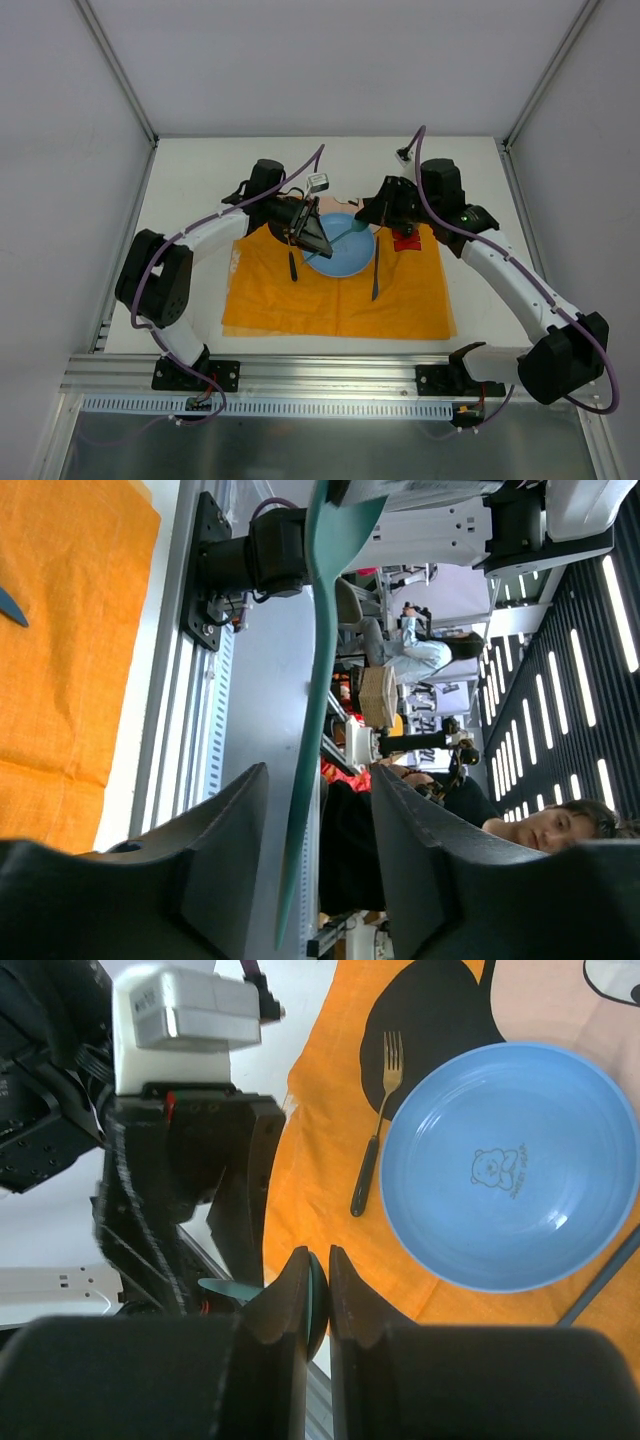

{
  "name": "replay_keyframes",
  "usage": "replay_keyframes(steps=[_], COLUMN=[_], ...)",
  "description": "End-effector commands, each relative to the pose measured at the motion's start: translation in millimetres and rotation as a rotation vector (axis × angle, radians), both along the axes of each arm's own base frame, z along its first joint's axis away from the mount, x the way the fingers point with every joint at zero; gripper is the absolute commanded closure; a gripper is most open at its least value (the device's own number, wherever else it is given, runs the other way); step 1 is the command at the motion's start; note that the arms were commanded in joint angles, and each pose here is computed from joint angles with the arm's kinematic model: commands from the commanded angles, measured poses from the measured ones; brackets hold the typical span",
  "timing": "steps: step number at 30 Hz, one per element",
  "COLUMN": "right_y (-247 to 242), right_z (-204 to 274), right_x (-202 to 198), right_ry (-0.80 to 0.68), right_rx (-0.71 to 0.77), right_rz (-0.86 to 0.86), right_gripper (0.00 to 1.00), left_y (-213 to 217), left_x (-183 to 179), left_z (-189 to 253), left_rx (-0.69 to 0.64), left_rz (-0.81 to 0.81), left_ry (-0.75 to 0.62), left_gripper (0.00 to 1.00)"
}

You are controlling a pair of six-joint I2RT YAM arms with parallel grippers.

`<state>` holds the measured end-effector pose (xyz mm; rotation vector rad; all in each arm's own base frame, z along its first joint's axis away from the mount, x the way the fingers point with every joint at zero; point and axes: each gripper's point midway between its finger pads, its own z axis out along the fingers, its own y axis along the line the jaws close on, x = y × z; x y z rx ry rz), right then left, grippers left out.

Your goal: Set the dinner table for one person

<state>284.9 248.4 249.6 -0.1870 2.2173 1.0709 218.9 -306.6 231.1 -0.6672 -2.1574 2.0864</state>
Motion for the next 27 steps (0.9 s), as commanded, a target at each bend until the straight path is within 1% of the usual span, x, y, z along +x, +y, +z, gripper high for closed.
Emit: replay_keyframes(steps=[1,2,3,6,15,16,17,18,19,20,21,24,27], right_y=[5,6,6,7,5,5,5,4,4,3,3,-7,-22], right_z=[24,23,22,21,21,21,21,22,21,21,21,20,22], right_x=[7,8,8,9,10,11,12,13,13,13,14,13,9], right_ry=[-0.062,-0.058,-0.059,-0.055,-0.06,-0.061,-0.059,-0.061,-0.062,-0.062,-0.063,-0.067,-0.08], right_rx=[0.03,0.03,0.029,0.031,0.025,0.025,0.024,0.024,0.022,0.019,0.016,-0.014,-0.046], right_rz=[0.023,0.024,0.025,0.025,0.018,0.017,0.012,0.006,0.003,-0.002,-0.008,-0.041,-0.09], right_gripper=[0.99,1.0,1.0,0.99,0.99,0.96,0.84,0.45,0.25,0.07,0.01,0.0,0.0], left_y=[2,2,2,2,-1,-2,-2,-2,-2,-3,-3,-4,-5], left_x=[-18,-19,-21,-21,-22,-23,-22,-22,-21,-21,-20,-17,-7], left_z=[12,11,11,10,6,5,4,2,1,1,1,5,5], left_rx=[-0.035,-0.031,-0.029,-0.02,0.006,0.011,0.014,0.02,0.025,0.028,0.028,0.036,0.084], left_rz=[-0.032,-0.03,-0.029,-0.021,-0.001,0.001,0.005,0.009,0.014,0.017,0.019,0.04,0.114], left_ry=[-0.064,-0.064,-0.064,-0.063,-0.089,-0.086,-0.09,-0.089,-0.088,-0.091,-0.095,-0.121,-0.182], left_gripper=[0.6,0.67,0.8,1.0,1.0,1.0,1.0,1.0,1.0,1.0,1.0,1.0,1.0])
